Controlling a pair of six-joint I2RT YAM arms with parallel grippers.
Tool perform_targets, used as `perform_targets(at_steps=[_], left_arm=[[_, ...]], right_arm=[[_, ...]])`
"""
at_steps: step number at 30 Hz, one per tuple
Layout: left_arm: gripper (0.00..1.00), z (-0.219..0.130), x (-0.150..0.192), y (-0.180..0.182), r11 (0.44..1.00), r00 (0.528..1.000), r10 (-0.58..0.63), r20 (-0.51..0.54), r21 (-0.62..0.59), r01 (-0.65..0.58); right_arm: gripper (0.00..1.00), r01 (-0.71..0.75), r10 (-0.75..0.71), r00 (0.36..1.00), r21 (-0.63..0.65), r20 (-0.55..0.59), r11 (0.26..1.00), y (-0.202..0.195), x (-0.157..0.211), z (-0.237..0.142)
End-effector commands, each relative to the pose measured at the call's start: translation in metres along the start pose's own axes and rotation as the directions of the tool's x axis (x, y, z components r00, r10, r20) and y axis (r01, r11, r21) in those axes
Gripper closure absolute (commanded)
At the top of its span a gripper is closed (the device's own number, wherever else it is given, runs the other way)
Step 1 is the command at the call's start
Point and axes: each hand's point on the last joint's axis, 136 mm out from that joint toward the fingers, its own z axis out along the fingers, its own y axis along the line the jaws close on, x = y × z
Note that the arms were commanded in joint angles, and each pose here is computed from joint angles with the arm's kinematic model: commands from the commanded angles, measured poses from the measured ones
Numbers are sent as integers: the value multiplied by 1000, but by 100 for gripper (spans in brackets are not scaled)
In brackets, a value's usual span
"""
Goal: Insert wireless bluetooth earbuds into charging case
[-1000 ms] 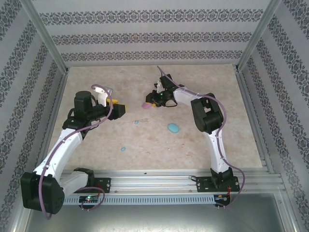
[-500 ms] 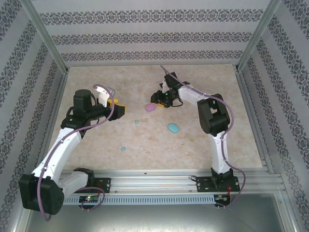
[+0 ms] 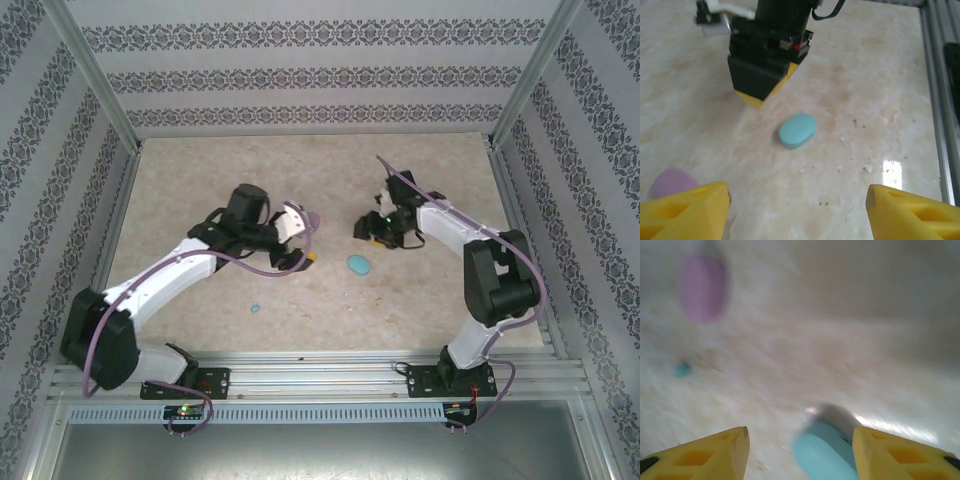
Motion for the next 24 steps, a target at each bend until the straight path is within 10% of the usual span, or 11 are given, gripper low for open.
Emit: perform_targets(at_steps=[1, 24], left_arm=[[27, 24, -7, -12, 974, 980, 200, -3, 113, -198], [23, 170, 68, -16, 847, 900, 358, -248, 492, -201]], right_arm=[[43, -120, 121, 992, -9, 45, 993, -25, 12, -15], [41, -293, 294, 948, -24, 122, 956, -68, 63, -45]])
